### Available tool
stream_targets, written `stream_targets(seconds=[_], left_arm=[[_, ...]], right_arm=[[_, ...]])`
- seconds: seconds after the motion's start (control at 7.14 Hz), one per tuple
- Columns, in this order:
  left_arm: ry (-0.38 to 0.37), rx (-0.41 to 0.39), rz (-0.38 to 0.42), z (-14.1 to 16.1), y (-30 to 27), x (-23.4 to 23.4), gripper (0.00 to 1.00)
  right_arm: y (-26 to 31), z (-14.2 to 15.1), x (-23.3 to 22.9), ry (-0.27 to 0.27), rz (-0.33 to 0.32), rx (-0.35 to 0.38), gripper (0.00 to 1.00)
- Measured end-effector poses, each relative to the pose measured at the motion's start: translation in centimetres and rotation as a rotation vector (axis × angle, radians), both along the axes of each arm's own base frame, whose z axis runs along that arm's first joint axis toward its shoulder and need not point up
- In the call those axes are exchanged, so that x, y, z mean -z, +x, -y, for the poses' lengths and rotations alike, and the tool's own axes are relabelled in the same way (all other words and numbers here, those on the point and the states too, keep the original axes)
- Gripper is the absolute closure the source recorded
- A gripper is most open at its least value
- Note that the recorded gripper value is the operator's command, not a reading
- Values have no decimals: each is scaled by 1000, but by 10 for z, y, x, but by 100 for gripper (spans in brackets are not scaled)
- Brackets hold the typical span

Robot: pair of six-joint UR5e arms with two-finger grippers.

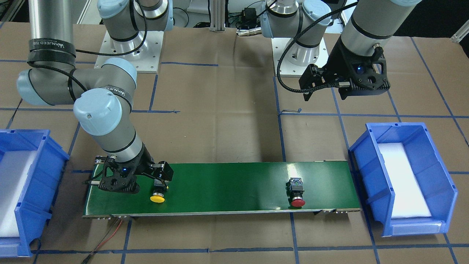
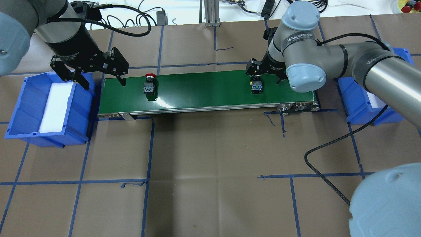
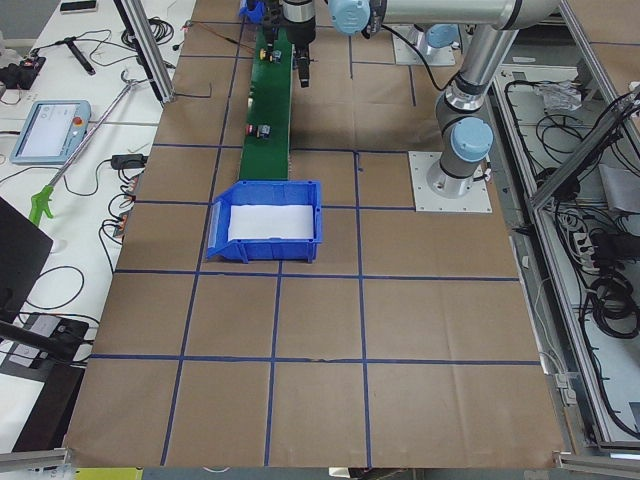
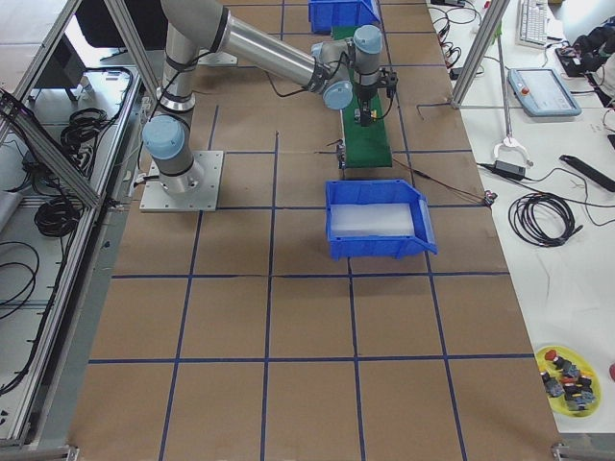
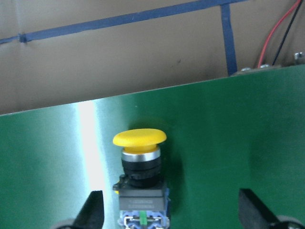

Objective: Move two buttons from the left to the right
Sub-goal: 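Release the red button with the left gripper while the right gripper lowers, then grasp the yellow button with the right gripper and carry it to the empty bin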

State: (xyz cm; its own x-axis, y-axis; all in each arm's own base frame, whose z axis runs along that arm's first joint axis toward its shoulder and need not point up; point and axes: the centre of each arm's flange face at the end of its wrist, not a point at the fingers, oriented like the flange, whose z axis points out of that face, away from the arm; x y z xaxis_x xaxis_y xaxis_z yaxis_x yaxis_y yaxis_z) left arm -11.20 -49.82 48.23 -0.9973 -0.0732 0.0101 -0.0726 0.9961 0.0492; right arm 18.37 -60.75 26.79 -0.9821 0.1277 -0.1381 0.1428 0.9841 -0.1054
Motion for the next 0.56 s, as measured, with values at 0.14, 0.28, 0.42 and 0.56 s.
stream_targets(seconds=[0.14,0.28,0.42,0.56], left_arm=[[3,2,1,1,-1,3,0],[5,3,1,2,-1,4,0],[5,4,1,2,-2,5,0],[5,5,1,2,-2,5,0]], right_arm=[[3,2,6,9,19,3,2],[3,4,10,13,22,3,10],[3,7,15,18,13,2,28],[0,9,21,24,-15,2,57]])
